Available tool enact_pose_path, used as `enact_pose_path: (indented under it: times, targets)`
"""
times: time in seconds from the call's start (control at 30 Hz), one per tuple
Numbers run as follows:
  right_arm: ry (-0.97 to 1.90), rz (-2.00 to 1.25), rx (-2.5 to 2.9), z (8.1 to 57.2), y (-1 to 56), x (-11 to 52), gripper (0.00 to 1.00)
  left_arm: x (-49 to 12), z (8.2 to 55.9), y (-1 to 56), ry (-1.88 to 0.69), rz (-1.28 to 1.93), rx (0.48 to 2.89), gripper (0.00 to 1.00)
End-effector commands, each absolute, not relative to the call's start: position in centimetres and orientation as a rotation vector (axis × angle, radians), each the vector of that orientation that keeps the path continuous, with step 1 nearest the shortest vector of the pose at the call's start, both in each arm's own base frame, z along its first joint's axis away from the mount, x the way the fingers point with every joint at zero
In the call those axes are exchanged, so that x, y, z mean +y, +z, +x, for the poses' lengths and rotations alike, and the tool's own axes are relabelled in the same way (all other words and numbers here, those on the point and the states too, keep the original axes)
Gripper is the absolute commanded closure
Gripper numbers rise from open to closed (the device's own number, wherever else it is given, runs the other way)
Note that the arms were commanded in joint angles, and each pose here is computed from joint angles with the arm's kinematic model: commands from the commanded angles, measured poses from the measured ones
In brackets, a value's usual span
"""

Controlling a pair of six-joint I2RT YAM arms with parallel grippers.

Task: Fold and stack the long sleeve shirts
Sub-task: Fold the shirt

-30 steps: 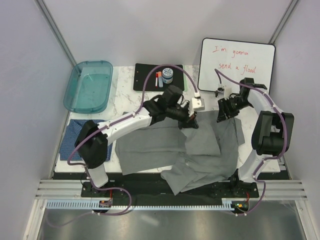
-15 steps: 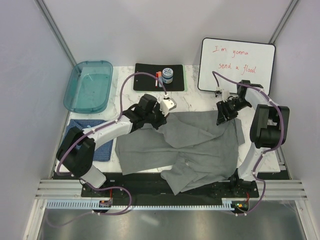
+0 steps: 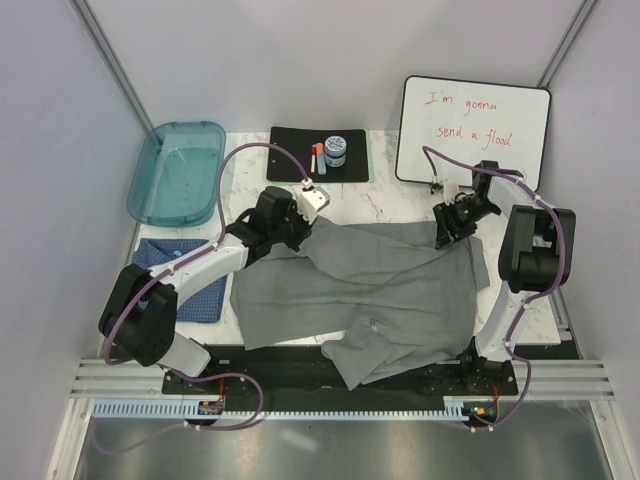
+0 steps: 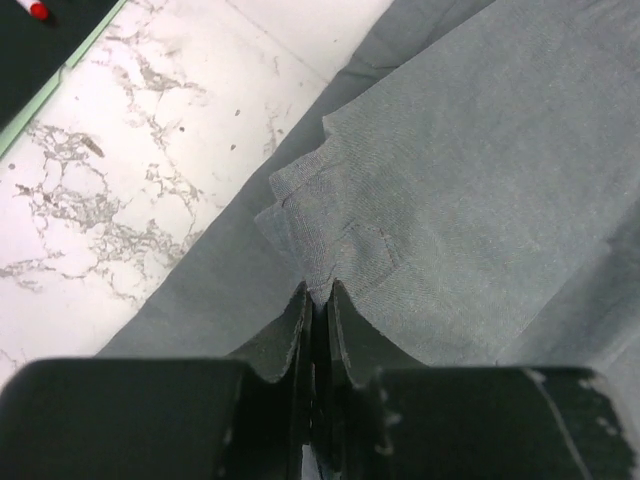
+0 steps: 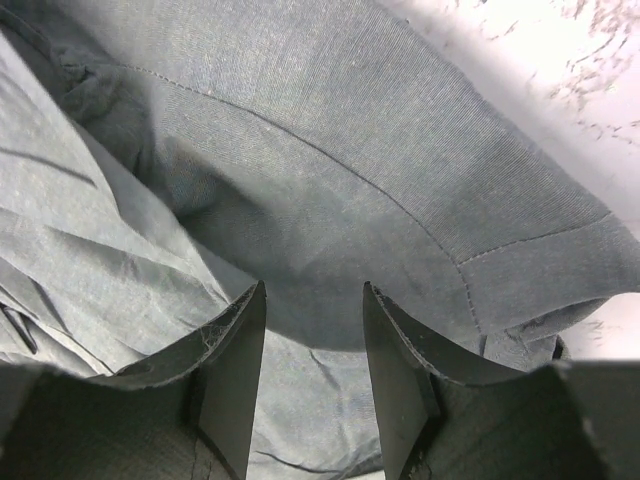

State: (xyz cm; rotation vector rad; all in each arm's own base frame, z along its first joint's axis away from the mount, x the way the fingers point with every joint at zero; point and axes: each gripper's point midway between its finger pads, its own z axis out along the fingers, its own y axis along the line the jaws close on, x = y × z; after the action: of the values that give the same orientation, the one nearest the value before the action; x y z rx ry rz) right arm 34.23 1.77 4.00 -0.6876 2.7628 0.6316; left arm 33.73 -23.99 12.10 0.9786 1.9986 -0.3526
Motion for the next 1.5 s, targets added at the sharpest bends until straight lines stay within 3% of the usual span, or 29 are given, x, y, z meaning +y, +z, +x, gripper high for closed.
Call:
enact_pose_path:
  times: [0.0, 0.13, 0.2, 0.33, 0.37, 0.47, 0.6, 0.77, 1.03, 1.13, 1.2, 1.23, 1.37, 1.47]
  targets:
    - [0.586, -0.688, 2.698, 36.3, 5.6, 1.7, 0.49, -22.7, 34.8, 11.6, -0.288, 0.952, 2.01, 0.85]
    - [0.589, -0.679, 2.676, 36.9, 6.6, 1.9, 0.49, -22.1, 34.4, 10.7, -0.272, 0.944, 2.062, 0.76]
    - [0.595, -0.681, 2.657, 37.1, 7.4, 2.1, 0.49, -21.7, 34.2, 10.4, -0.255, 0.936, 2.095, 0.61]
    - [0.577, -0.702, 2.636, 36.9, 8.7, 2.1, 0.49, -19.3, 32.5, 9.1, -0.192, 0.938, 2.191, 0.46]
    - [0.564, -0.712, 2.624, 36.9, 9.1, 2.1, 0.49, -18.3, 32.7, 9.6, -0.172, 0.912, 2.189, 0.37]
    - [0.557, -0.746, 2.607, 36.5, 9.8, 2.5, 0.49, -16.5, 32.3, 9.2, -0.173, 0.921, 2.218, 0.32]
    - [0.587, -0.828, 2.6, 35.5, 9.7, 4.1, 0.55, -15.9, 32.3, 9.1, -0.151, 0.932, 2.217, 0.33]
    - [0.61, -0.899, 2.639, 34.6, 7.8, 5.1, 0.5, -17.2, 32.9, 8.2, -0.257, 0.964, 2.246, 0.33]
    - [0.663, -0.901, 2.646, 34.7, 7.0, 5.7, 0.49, -20.4, 31.7, 6.5, -0.553, 1.018, 2.303, 0.43]
    - [0.691, -0.882, 2.634, 34.7, 7.7, 6.0, 0.5, -22.4, 31.4, 8.5, -0.69, 1.035, 2.235, 0.73]
    - [0.715, -0.856, 2.633, 34.7, 8.4, 5.9, 0.51, -23.8, 31.1, 10.5, -0.794, 1.059, 2.165, 0.84]
    - [0.729, -0.84, 2.629, 34.8, 8.6, 5.8, 0.51, -24.4, 30.9, 11.4, -0.829, 1.07, 2.137, 0.96]
    - [0.805, -0.721, 2.59, 35.7, 10.9, 4.2, 0.51, -28.6, 28.2, 17.6, -0.979, 1.235, 1.931, 0.98]
    - [0.802, -0.663, 2.543, 36.8, 12.7, 2.9, 0.51, -32.6, 22.9, 21.5, -1.064, 1.462, 1.743, 0.98]
